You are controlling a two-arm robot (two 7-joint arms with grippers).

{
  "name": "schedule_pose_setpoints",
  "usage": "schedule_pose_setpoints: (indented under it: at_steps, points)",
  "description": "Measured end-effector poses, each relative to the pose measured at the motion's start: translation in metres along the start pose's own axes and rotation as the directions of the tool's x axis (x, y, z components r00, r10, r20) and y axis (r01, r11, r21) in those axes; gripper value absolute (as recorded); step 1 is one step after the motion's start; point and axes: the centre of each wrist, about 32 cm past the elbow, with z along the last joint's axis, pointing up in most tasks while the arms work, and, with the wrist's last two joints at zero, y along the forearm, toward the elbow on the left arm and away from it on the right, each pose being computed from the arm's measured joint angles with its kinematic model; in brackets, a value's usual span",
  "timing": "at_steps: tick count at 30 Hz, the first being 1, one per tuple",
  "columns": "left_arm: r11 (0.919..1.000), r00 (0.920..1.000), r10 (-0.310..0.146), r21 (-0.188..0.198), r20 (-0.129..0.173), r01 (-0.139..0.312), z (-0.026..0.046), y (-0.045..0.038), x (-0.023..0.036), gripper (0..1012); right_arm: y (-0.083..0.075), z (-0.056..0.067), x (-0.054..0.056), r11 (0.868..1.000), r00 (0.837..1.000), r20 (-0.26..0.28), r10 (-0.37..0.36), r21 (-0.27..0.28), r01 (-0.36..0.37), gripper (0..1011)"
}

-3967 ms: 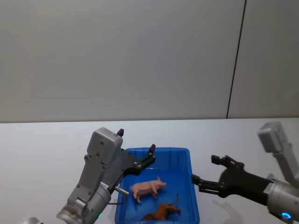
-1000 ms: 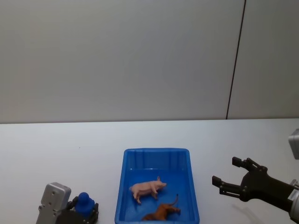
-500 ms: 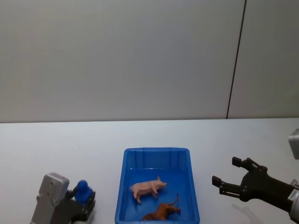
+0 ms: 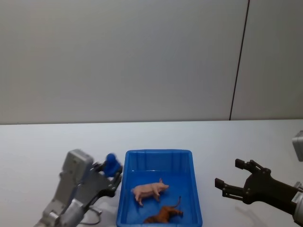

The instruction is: Pick up the two dolls from the table and place them into the box.

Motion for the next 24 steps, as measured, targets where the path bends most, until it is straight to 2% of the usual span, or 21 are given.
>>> schedule_pose_setpoints:
  at_steps: [5, 6, 7, 8, 9, 12, 14, 16, 17, 20, 24]
  points:
    - [0.9976, 0.9985, -0.055, -0.042, 0.010, 0.055, 0.0113, -0.0140, -0.0081, 371, 0.000, 0.000, 0.000, 1.000, 1.000, 0.000, 0.000, 0.000, 0.000, 1001]
    - [0.9956, 0.9971, -0.075, -0.056, 0.013, 0.075, 0.0152, -0.0195, -0.0118, 380, 0.000, 0.000, 0.000, 1.000, 1.000, 0.000, 0.000, 0.000, 0.000, 1001]
    - [0.9948, 0.9966, -0.081, -0.061, 0.013, 0.082, 0.0168, -0.0217, -0.0132, 391, 0.000, 0.000, 0.000, 1.000, 1.000, 0.000, 0.000, 0.000, 0.000, 1001]
    - [0.9934, 0.9957, -0.092, -0.067, 0.016, 0.092, 0.0183, -0.0239, -0.0146, 419, 0.000, 0.000, 0.000, 1.000, 1.000, 0.000, 0.000, 0.000, 0.000, 1001]
    - [0.9905, 0.9936, -0.111, -0.079, 0.018, 0.112, 0.0216, -0.0289, -0.0184, 441, 0.000, 0.000, 0.000, 1.000, 1.000, 0.000, 0.000, 0.000, 0.000, 1001]
    - [0.9862, 0.9906, -0.135, -0.093, 0.020, 0.137, 0.0254, -0.0350, -0.0235, 588, 0.000, 0.000, 0.000, 1.000, 1.000, 0.000, 0.000, 0.000, 0.000, 1001]
    - [0.9803, 0.9863, -0.163, -0.109, 0.021, 0.165, 0.0295, -0.0417, -0.0295, 650, 0.000, 0.000, 0.000, 1.000, 1.000, 0.000, 0.000, 0.000, 0.000, 1001]
    - [0.9770, 0.9840, -0.177, -0.117, 0.022, 0.178, 0.0314, -0.0447, -0.0325, 711, 0.000, 0.000, 0.000, 1.000, 1.000, 0.000, 0.000, 0.000, 0.000, 1001]
    - [0.9759, 0.9831, -0.182, -0.119, 0.023, 0.183, 0.0319, -0.0455, -0.0333, 711, 0.000, 0.000, 0.000, 1.000, 1.000, 0.000, 0.000, 0.000, 0.000, 1001]
    - [0.9710, 0.9796, -0.200, -0.130, 0.023, 0.201, 0.0346, -0.0497, -0.0379, 845, 0.000, 0.000, 0.000, 1.000, 1.000, 0.000, 0.000, 0.000, 0.000, 1001]
    - [0.9664, 0.9764, -0.215, -0.139, 0.024, 0.216, 0.0367, -0.0525, -0.0414, 919, 0.000, 0.000, 0.000, 1.000, 1.000, 0.000, 0.000, 0.000, 0.000, 1001]
